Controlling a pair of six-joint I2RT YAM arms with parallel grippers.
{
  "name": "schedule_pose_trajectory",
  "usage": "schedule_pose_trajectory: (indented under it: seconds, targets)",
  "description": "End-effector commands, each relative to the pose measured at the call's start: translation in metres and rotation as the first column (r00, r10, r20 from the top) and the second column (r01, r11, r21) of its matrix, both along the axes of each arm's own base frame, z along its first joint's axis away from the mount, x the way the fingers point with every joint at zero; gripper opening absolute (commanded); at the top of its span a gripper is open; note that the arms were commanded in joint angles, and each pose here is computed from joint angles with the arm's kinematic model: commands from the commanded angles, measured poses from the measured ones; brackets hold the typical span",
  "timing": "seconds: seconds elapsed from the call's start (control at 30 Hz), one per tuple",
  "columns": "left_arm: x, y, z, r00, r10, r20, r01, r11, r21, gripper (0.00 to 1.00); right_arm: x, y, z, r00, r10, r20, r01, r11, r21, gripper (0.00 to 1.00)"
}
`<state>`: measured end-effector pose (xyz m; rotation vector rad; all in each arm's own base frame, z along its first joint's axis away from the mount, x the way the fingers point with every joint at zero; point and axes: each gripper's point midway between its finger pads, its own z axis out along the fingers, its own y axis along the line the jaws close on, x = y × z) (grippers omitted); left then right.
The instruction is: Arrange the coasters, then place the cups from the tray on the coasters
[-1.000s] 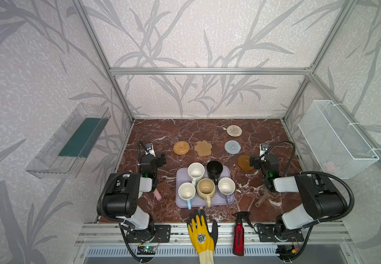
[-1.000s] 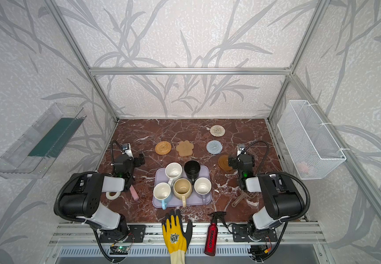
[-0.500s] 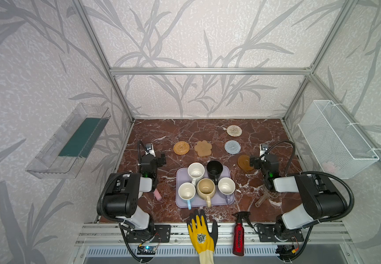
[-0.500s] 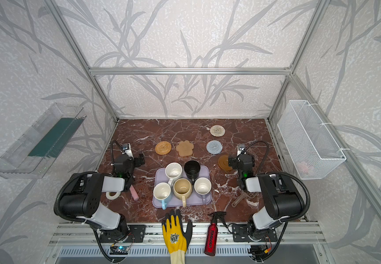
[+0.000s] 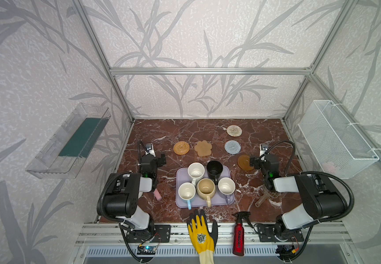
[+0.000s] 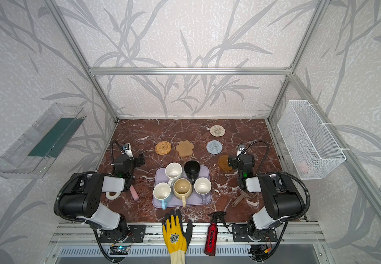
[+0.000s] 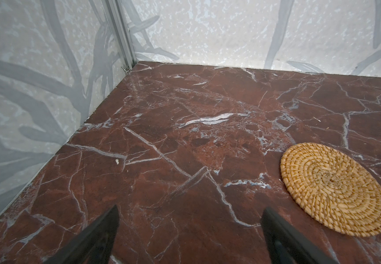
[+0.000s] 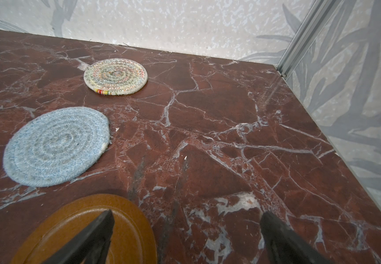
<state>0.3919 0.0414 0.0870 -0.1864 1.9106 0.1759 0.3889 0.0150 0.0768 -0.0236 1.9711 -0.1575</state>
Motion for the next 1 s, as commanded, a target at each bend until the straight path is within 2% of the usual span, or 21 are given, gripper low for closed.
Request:
schedule_pose_trajectory:
  seconds: [0.0,0.33,0.67,0.87,0.97]
  targets:
    - [0.003,0.000,0.007,1.000,-0.003,0.022,0.003,1.000,-0.001,0.99,0.006,0.000,0.015,0.999,-0.005,0.049,0.005,1.000,-0.003,0.99]
    - [0.003,0.001,0.007,1.000,-0.001,0.024,0.001,1.000,-0.002,0.99,0.006,0.000,0.016,0.999,-0.004,0.053,0.004,1.000,-0.002,0.99]
    - [-0.013,0.006,0.037,0.995,0.039,0.092,-0.039,0.999,-0.001,0.99,-0.004,0.001,0.043,0.998,0.003,0.067,-0.004,1.000,0.007,0.99]
    - [-0.024,0.008,0.077,0.990,0.073,0.122,-0.068,0.997,-0.042,0.99,-0.016,0.000,0.069,1.000,-0.016,-0.017,0.017,0.998,0.053,0.99]
    - [-0.023,-0.005,0.106,0.990,-0.002,0.140,0.011,0.998,-0.064,0.99,-0.027,-0.002,0.080,0.994,-0.055,-0.093,0.065,0.991,0.116,0.99]
